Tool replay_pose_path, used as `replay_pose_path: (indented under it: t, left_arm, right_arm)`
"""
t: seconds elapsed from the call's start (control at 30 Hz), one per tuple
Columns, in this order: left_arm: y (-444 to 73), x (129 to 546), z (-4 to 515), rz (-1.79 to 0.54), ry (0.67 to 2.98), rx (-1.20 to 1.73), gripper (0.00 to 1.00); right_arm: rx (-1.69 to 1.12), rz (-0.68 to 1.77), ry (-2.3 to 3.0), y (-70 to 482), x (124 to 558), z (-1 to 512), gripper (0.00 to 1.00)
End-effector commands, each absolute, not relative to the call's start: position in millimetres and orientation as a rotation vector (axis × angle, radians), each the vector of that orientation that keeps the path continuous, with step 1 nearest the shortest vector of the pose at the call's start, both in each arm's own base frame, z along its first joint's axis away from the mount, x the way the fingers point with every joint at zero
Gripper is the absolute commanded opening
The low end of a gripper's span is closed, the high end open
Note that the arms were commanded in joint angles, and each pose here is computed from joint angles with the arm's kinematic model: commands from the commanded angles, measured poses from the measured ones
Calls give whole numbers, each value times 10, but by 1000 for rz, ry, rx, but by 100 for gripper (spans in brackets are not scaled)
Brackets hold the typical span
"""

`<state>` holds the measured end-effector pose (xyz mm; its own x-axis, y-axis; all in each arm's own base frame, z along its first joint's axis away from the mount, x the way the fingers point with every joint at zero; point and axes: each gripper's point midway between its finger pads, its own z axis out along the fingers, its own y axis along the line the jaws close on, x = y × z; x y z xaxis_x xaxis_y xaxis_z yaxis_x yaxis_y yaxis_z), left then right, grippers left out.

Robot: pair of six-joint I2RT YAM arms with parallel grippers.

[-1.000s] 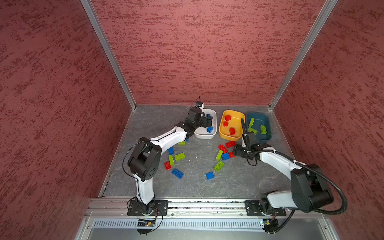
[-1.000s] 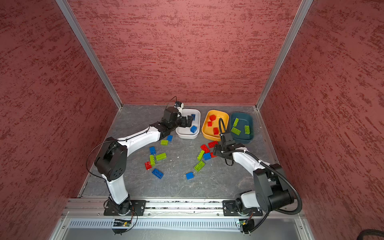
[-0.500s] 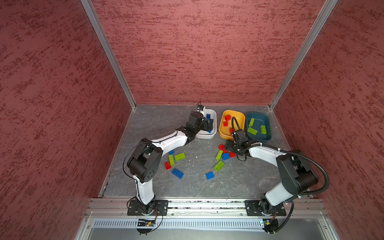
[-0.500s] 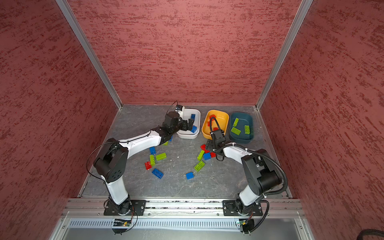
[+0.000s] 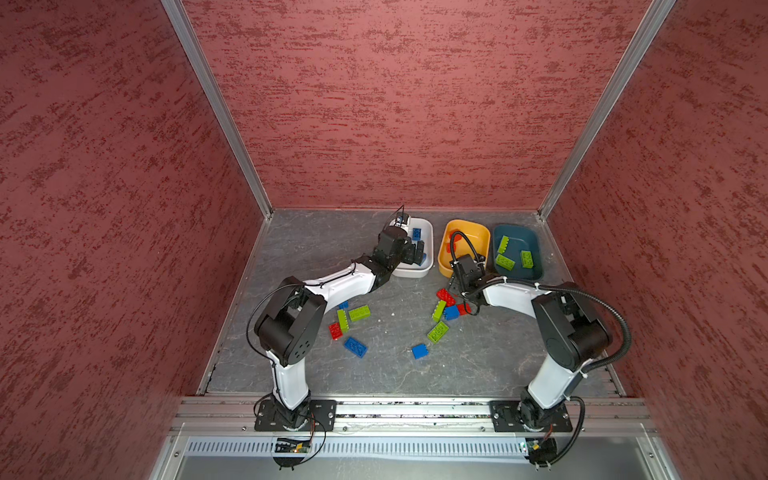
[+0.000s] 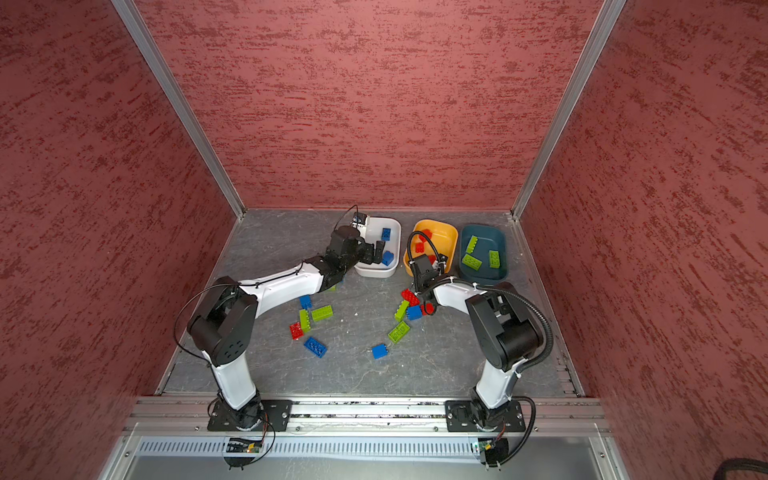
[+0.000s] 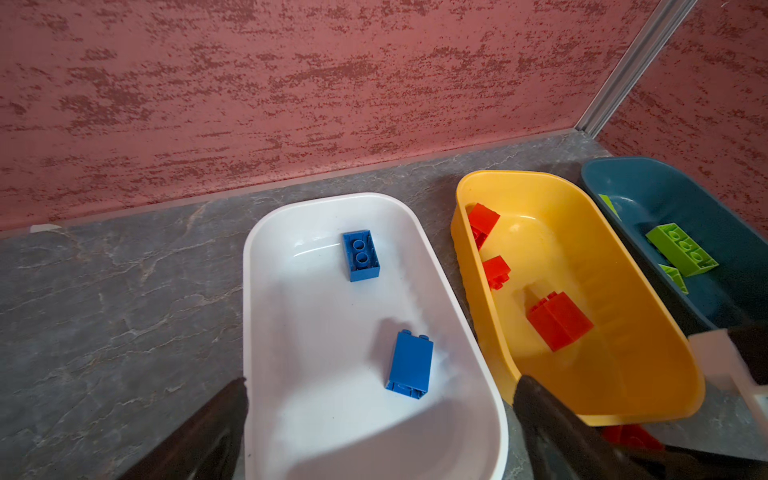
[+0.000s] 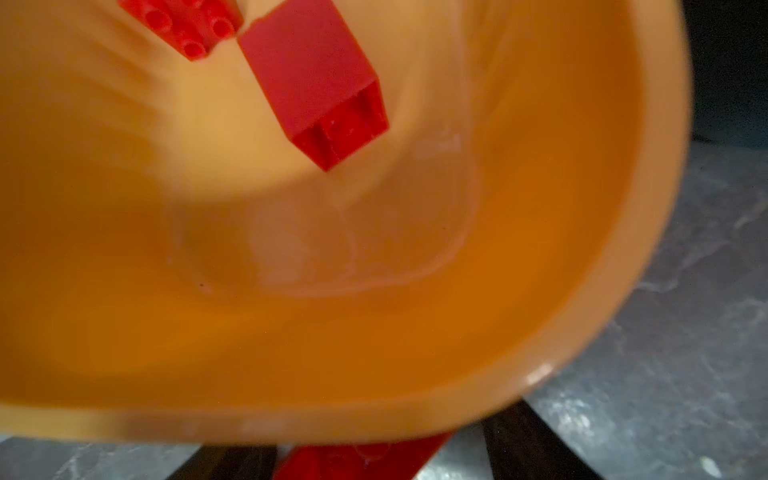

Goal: Sort the legos into containers by color
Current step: 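Lower right gripper onto a red 2x4 brick and grasp it while left withdraws, then lift the red brick with right gripper and drop it into yellow bin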

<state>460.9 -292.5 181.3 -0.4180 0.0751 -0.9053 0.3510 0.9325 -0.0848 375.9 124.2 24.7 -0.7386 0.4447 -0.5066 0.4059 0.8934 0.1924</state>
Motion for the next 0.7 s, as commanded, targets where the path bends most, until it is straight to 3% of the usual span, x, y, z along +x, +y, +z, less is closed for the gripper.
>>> replay_pose_path:
  t: [0.0, 0.37, 0.67]
  left_arm:
    - [-2852, 4609, 1952, -262, 1955, 303, 99]
    - [-2969, 4488, 2031, -339, 2011, 288, 99]
    - [-2875, 4457, 2001, -304, 2016, 270, 99]
  right_arm:
    - [595, 30, 2522, 1179, 3606, 240, 68]
    - [346, 25, 2514, 1067, 3330, 422, 36]
    - [196, 170, 2439, 1172, 3221, 771, 29]
